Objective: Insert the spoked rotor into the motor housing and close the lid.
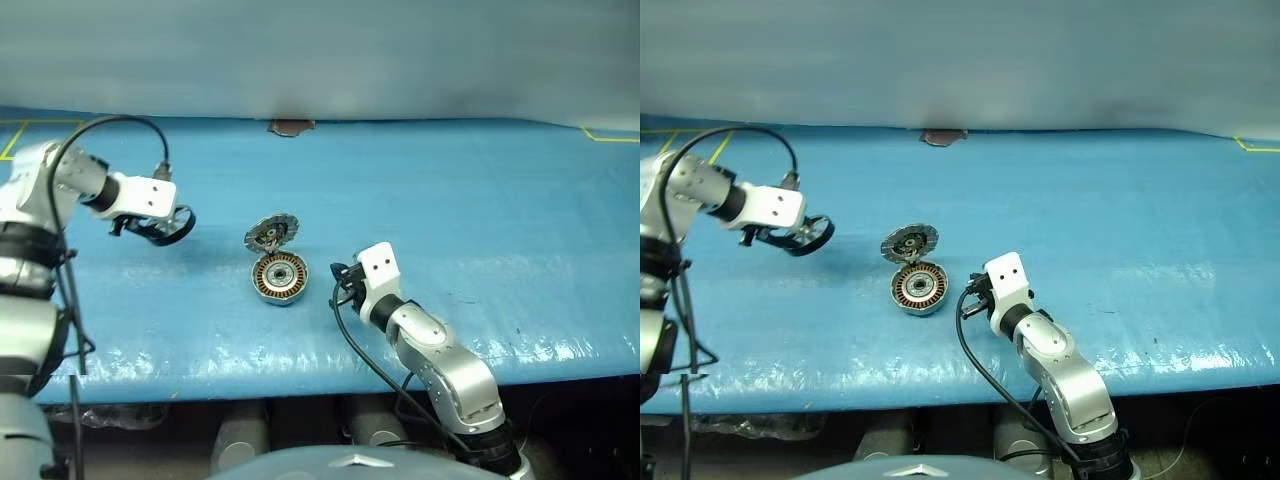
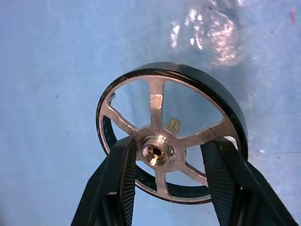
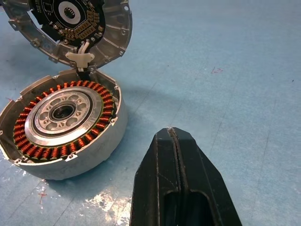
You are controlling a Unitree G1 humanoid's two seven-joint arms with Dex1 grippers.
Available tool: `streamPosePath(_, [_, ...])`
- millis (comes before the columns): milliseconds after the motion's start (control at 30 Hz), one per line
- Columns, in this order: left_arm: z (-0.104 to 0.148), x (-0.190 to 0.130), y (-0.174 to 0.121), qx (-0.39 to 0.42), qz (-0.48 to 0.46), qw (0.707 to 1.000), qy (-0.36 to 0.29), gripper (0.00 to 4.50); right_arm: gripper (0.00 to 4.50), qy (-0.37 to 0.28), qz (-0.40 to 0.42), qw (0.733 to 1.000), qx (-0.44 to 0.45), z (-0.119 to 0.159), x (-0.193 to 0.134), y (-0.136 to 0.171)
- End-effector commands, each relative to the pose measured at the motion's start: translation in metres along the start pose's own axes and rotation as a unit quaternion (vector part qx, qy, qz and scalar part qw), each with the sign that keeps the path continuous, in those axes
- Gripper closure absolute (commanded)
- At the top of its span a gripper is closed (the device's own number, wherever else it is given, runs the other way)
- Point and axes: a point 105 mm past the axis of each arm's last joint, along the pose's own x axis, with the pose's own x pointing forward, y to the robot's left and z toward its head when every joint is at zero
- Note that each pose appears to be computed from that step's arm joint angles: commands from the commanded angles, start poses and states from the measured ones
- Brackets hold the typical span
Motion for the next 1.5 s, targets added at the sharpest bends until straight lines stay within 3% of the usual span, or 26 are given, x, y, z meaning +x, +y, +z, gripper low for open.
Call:
streamPosePath(33, [0.018, -0.025, -0.017, -0.055, 0.052, 0.994, -0.074, 2.70, 4.50, -0.032, 0.006, 0.999, -0.014, 0.014, -0.003, -0.004])
streamPosePath(133, [0.036, -0.027, -0.054, -0.128, 0.061, 0.978, -0.150, 2.70, 4.50, -0.031, 0.015, 0.999, -0.027, 0.015, -0.003, -0.008])
streamPosePath(233, [0.069, -0.026, -0.083, -0.198, 0.070, 0.944, -0.255, 2.70, 4.50, -0.031, 0.032, 0.998, -0.037, 0.016, 0.001, -0.008])
streamPosePath(467, [0.113, -0.008, -0.104, -0.279, 0.088, 0.895, -0.336, 2.70, 4.50, -0.057, 0.062, 0.996, -0.043, 0.022, 0.007, -0.001])
streamPosePath(600, [0.129, 0.012, -0.100, -0.284, 0.112, 0.896, -0.323, 2.70, 4.50, -0.069, 0.090, 0.992, -0.056, 0.021, 0.004, 0.006])
streamPosePath(733, [0.146, 0.033, -0.095, -0.248, 0.094, 0.916, -0.300, 2.70, 4.50, -0.083, 0.108, 0.987, -0.081, 0.021, 0.004, 0.013])
streamPosePath(1067, [0.155, 0.039, -0.050, -0.146, 0.100, 0.956, -0.234, 2.70, 4.50, -0.118, 0.093, 0.986, -0.075, 0.023, 0.002, 0.005])
streamPosePath(1300, [0.160, 0.042, -0.037, -0.105, 0.079, 0.970, -0.206, 2.70, 4.50, -0.144, 0.084, 0.983, -0.070, 0.006, -0.007, -0.005])
streamPosePath(1500, [0.165, 0.053, -0.035, -0.085, 0.053, 0.976, -0.194, 2.70, 4.50, -0.107, 0.086, 0.989, -0.052, -0.021, -0.010, -0.012])
